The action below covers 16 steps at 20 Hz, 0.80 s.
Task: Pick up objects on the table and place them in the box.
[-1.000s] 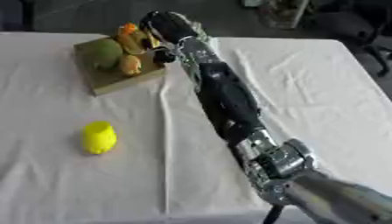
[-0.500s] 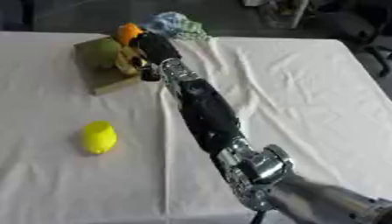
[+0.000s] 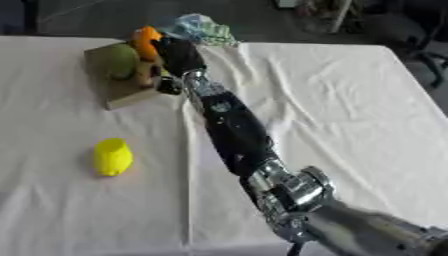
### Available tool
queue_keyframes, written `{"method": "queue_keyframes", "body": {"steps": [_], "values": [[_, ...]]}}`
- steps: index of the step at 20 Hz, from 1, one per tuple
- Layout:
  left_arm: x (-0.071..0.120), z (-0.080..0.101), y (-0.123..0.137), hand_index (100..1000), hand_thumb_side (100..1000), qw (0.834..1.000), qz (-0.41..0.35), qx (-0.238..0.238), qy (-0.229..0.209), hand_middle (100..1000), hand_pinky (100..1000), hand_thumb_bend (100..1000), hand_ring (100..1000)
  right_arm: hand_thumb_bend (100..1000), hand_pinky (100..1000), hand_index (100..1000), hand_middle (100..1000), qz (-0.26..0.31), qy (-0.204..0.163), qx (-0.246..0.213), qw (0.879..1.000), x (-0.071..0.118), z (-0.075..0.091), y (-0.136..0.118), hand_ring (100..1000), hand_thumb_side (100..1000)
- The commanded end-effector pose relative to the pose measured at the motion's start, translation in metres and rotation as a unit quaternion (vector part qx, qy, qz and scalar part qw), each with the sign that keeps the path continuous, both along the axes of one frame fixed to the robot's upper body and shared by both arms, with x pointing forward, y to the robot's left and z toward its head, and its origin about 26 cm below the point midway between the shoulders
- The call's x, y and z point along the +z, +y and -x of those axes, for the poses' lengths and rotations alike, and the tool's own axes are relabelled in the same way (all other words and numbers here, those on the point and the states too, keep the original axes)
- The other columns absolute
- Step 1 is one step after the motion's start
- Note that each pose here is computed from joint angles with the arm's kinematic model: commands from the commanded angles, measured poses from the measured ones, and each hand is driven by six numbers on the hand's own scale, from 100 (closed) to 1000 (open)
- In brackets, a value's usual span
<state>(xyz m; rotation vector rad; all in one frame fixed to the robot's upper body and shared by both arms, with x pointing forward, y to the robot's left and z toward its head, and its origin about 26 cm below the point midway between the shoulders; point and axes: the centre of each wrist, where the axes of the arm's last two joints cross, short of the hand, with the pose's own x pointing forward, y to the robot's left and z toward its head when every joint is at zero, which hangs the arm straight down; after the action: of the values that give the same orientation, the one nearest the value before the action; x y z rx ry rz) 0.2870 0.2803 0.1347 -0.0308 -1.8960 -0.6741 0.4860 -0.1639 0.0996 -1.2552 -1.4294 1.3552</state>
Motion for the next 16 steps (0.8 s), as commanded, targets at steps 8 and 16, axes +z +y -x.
{"method": "queue_keyframes", "body": {"steps": [8, 16], "values": [[0.005, 0.002, 0.002, 711, 973, 1.0, -0.002, 0.003, -0.009, 570, 628, 100, 524, 100, 803, 987, 869, -0.006, -0.034, 0.012, 0.999, 0.022, -0.003, -0.007, 828, 421], [0.003, 0.002, 0.003, 711, 971, 1.0, -0.001, 0.007, -0.005, 570, 628, 100, 523, 100, 736, 966, 817, -0.134, -0.059, 0.144, 0.979, 0.058, 0.0, -0.003, 770, 437]]}}
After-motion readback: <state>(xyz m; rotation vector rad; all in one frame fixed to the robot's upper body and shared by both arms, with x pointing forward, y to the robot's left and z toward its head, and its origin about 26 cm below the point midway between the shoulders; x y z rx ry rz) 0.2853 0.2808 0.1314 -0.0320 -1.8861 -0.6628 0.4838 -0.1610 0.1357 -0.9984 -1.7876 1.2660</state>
